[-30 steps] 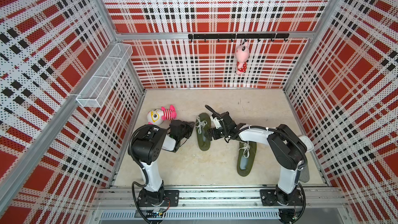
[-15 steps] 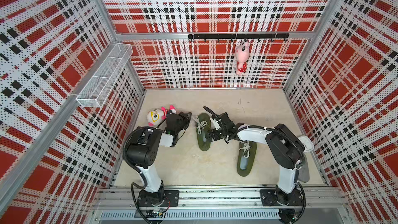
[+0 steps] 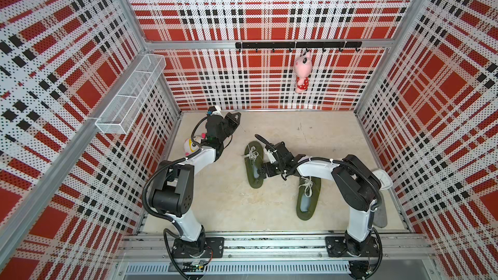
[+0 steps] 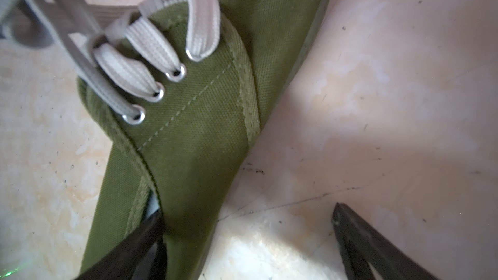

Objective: Remove the insole from the shoe
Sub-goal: Untie the shoelace on the shoe.

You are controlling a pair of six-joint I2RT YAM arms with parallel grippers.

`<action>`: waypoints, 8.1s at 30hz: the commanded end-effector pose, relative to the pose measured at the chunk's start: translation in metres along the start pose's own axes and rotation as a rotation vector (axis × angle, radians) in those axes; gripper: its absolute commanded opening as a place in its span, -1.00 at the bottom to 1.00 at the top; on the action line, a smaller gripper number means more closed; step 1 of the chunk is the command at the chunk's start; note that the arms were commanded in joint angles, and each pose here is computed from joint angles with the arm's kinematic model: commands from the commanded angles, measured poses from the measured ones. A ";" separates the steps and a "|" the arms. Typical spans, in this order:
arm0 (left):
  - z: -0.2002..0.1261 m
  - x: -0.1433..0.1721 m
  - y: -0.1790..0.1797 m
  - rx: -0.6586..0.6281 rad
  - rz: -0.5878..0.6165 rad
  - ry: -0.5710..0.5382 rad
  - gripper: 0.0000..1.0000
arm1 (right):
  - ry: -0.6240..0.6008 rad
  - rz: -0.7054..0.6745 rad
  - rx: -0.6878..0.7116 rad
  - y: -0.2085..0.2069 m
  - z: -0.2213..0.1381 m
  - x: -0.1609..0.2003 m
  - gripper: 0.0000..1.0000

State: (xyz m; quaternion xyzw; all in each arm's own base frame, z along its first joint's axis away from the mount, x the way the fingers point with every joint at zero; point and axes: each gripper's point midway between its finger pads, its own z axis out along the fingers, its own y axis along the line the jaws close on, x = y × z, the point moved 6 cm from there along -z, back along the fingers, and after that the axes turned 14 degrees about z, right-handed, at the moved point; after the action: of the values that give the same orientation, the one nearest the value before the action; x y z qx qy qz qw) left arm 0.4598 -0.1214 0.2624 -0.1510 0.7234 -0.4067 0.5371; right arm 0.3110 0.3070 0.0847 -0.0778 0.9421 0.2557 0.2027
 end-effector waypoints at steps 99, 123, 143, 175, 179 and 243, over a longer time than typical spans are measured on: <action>-0.112 0.108 0.056 -0.225 0.494 0.412 -1.00 | -0.148 -0.251 -0.153 0.077 -0.024 -0.083 -0.10; -0.114 0.099 0.072 -0.274 0.471 0.375 -1.00 | -0.069 -0.237 -0.097 0.076 0.008 -0.072 -0.49; -0.114 0.102 0.097 -0.318 0.457 0.378 -0.76 | -0.160 -0.224 -0.140 0.094 -0.033 -0.085 -1.00; -0.098 0.163 0.042 -0.040 0.569 0.388 -0.32 | -0.190 -0.132 -0.216 0.100 -0.050 -0.087 -1.00; -0.090 0.160 0.043 -0.037 0.550 0.355 -0.29 | -0.192 -0.130 -0.212 0.099 -0.050 -0.086 -1.00; -0.088 0.145 0.023 0.068 0.587 0.176 -0.89 | -0.255 -0.239 -0.178 0.071 -0.036 -0.084 0.42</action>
State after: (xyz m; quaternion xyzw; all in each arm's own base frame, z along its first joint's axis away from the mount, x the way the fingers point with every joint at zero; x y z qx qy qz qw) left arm 0.3304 -0.1612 0.1426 0.1121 0.7833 -0.2610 0.5529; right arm 0.3484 0.3428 0.1762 -0.1657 0.8795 0.3039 0.3265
